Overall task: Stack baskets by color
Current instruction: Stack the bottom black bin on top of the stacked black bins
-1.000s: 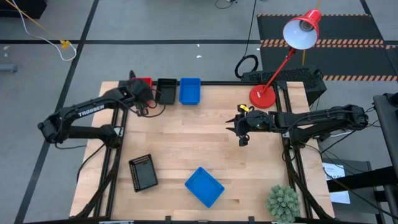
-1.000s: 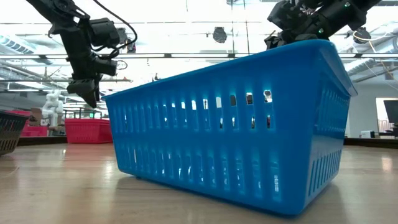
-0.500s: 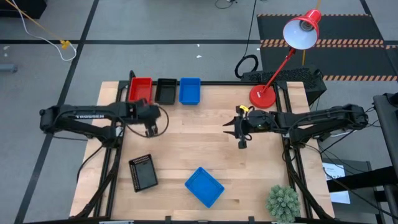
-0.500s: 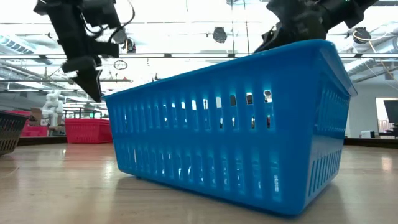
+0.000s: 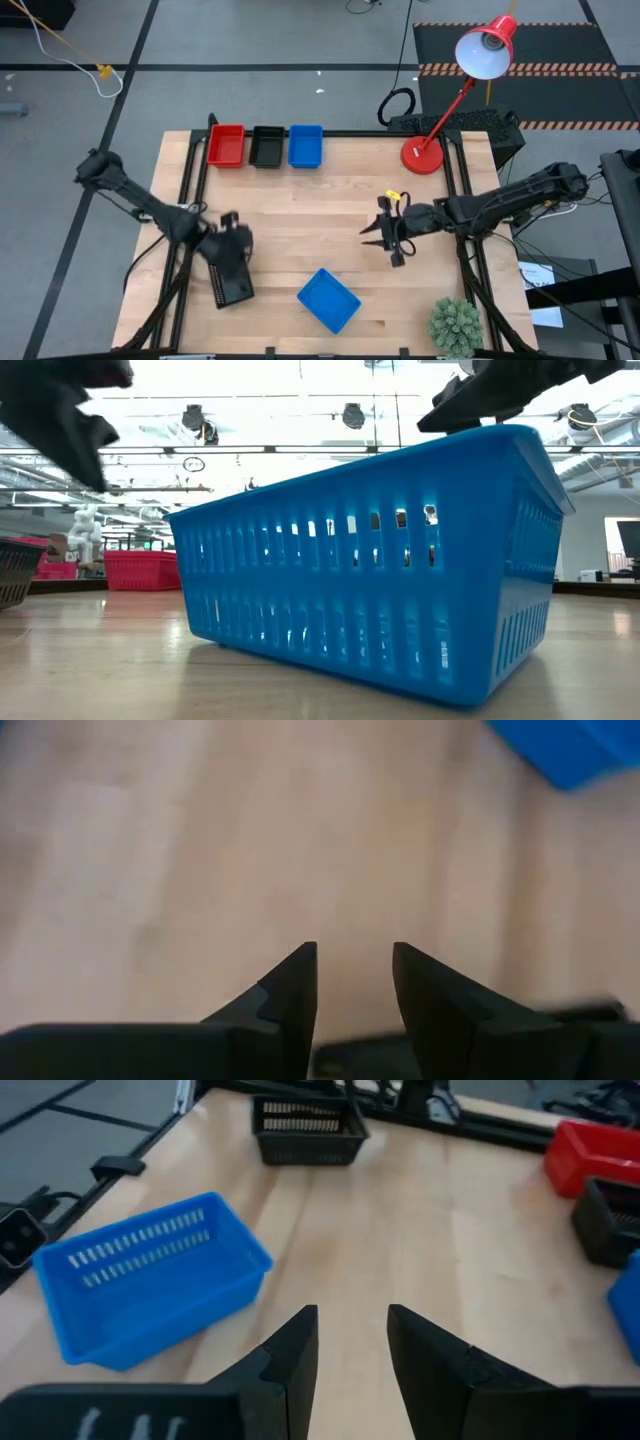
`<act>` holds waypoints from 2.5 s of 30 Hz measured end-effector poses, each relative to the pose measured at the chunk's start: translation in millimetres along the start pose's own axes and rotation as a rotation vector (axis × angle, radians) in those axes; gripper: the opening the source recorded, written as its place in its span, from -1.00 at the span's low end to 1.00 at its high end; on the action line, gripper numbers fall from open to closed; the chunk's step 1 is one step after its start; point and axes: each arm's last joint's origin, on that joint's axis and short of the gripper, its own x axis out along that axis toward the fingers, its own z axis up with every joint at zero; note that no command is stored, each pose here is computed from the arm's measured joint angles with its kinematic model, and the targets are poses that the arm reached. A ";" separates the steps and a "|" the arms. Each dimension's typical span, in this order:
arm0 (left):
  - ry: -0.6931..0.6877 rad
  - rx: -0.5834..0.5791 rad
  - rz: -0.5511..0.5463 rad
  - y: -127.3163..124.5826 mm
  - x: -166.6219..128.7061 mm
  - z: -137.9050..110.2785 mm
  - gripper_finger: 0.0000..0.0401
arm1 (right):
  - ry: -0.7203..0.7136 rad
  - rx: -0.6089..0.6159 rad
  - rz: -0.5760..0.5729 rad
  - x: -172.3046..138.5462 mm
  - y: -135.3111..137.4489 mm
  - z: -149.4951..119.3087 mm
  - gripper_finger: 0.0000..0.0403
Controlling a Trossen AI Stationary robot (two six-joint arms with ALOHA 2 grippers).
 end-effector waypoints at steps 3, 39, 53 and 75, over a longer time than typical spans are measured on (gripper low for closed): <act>0.027 0.055 -0.021 -27.6 1.3 -11.2 -0.33 | 0.005 0.026 0.009 0.4 6.4 -0.4 -0.41; 0.256 0.054 0.173 -152.7 30.1 -54.1 -0.50 | -0.129 0.129 0.024 9.8 84.6 2.1 -0.41; 0.199 0.166 0.202 -150.1 32.2 -50.1 -0.95 | -0.138 0.154 -0.038 8.0 86.9 1.4 -0.41; 0.141 0.294 0.124 -139.3 7.1 -31.8 -0.96 | -0.135 0.117 -0.036 8.0 87.0 1.2 -0.41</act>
